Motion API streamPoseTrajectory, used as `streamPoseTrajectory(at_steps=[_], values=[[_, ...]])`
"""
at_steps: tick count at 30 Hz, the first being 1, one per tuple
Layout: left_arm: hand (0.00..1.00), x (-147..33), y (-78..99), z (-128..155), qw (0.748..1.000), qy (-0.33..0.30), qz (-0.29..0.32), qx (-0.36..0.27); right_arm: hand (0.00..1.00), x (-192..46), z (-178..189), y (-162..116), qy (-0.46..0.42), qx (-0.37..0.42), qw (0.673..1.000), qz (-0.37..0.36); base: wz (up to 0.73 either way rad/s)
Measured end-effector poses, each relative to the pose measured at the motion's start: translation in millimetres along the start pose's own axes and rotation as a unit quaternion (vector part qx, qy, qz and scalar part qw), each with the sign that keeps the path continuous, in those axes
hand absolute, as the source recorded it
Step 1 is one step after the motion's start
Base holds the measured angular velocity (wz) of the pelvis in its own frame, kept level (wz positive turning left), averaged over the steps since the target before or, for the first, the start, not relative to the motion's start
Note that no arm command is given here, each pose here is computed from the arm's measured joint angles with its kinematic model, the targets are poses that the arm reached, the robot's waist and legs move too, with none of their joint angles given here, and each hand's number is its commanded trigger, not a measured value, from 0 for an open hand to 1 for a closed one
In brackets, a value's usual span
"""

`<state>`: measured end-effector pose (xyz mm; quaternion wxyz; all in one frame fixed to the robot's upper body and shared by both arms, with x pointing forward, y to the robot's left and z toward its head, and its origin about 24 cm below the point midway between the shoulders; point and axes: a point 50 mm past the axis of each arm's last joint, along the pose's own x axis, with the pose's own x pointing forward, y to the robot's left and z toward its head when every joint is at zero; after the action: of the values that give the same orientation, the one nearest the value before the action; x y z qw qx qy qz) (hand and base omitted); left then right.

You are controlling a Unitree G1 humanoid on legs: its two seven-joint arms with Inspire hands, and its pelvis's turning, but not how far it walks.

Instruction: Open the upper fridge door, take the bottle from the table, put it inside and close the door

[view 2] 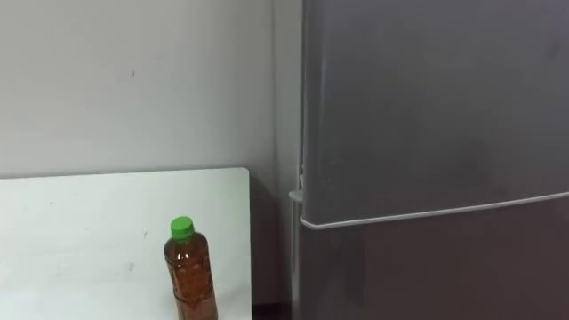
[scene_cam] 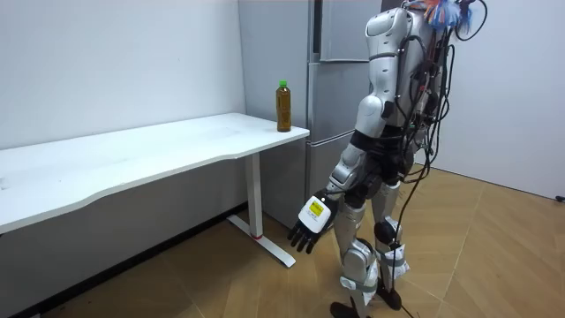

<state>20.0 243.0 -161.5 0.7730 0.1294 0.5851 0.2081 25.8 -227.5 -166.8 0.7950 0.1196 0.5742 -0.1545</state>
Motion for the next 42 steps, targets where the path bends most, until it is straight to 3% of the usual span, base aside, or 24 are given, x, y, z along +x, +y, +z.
streamPoseTrajectory(at_steps=[16,24,33,38,42], values=[[0.00,-1.5,9.9,-13.3,0.999,0.026,0.039,-0.005,0.00,0.3,-5.4,-2.2,0.026,0.040,0.999,0.009,0.00],[0.00,0.3,13.8,-9.9,0.997,0.034,0.055,-0.046,0.00,0.8,-4.0,-2.2,0.028,0.036,0.999,0.004,-0.02],[0.00,3.2,32.6,20.0,0.978,-0.012,0.127,-0.164,0.00,-0.2,0.8,-9.2,0.013,0.030,0.999,-0.001,0.00],[0.00,0.3,47.3,43.1,0.945,-0.048,0.160,-0.283,0.00,-1.1,3.3,-13.1,0.002,0.040,0.999,-0.008,0.00],[0.00,-6.0,55.9,68.0,0.924,-0.107,0.174,-0.324,0.00,-0.9,6.9,-12.2,-0.006,0.025,1.000,-0.005,-0.01]])
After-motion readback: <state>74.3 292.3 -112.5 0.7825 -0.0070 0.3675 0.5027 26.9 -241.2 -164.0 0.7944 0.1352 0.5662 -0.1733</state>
